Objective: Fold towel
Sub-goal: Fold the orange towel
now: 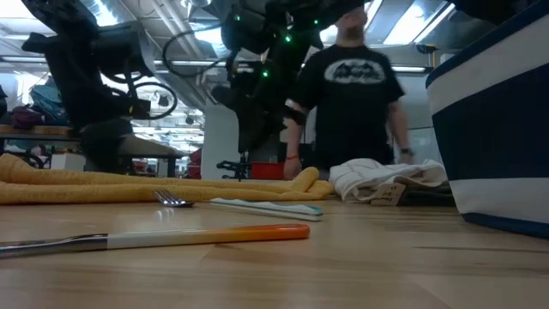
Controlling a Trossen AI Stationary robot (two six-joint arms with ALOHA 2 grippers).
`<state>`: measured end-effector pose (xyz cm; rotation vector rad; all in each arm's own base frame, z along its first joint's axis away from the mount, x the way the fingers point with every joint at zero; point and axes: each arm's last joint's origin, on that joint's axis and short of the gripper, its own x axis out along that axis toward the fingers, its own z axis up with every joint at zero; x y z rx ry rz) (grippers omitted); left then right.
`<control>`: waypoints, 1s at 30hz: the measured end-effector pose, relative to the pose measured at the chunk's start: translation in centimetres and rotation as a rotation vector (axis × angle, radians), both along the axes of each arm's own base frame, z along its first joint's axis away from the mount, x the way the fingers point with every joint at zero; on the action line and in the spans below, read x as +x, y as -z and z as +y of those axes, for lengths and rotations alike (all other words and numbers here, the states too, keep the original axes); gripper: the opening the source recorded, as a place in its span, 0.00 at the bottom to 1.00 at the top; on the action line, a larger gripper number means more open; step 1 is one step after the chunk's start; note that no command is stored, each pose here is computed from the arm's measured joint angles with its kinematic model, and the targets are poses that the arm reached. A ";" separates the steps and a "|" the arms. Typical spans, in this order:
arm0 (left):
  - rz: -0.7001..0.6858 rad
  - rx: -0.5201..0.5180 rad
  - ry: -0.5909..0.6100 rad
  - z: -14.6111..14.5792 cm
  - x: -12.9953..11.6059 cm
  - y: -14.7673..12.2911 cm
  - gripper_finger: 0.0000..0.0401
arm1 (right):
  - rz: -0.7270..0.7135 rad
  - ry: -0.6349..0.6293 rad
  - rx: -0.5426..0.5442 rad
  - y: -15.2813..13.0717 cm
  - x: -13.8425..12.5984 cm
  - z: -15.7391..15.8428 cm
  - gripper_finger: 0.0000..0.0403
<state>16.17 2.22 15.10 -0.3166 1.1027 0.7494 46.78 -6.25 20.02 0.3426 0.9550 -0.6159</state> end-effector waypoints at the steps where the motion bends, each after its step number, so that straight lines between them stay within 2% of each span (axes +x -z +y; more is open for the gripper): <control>1: 0.005 -0.008 0.002 0.0 0.0 0.0 0.05 | 0.009 0.013 0.012 0.5 -0.2 0.0 0.26; 6: 0.024 -0.056 0.015 -0.2 -0.2 0.1 0.05 | 0.091 0.077 0.066 3.5 -1.6 0.0 0.26; 12: 0.038 -0.196 0.032 -0.6 -0.8 1.1 0.05 | 0.090 0.146 0.080 5.5 -2.4 -1.0 0.26; 16: 0.043 -0.275 0.013 -1.2 -1.3 1.7 0.05 | 0.046 0.165 0.085 6.4 -2.6 -2.0 0.26; 21: 0.025 -0.318 0.018 -2.3 -1.2 1.9 0.05 | 0.011 0.195 0.084 6.8 -2.8 -3.3 0.26; 30: -0.098 -0.434 0.075 -4.8 -0.2 1.7 0.05 | -0.076 0.214 0.088 6.5 -2.5 -4.7 0.26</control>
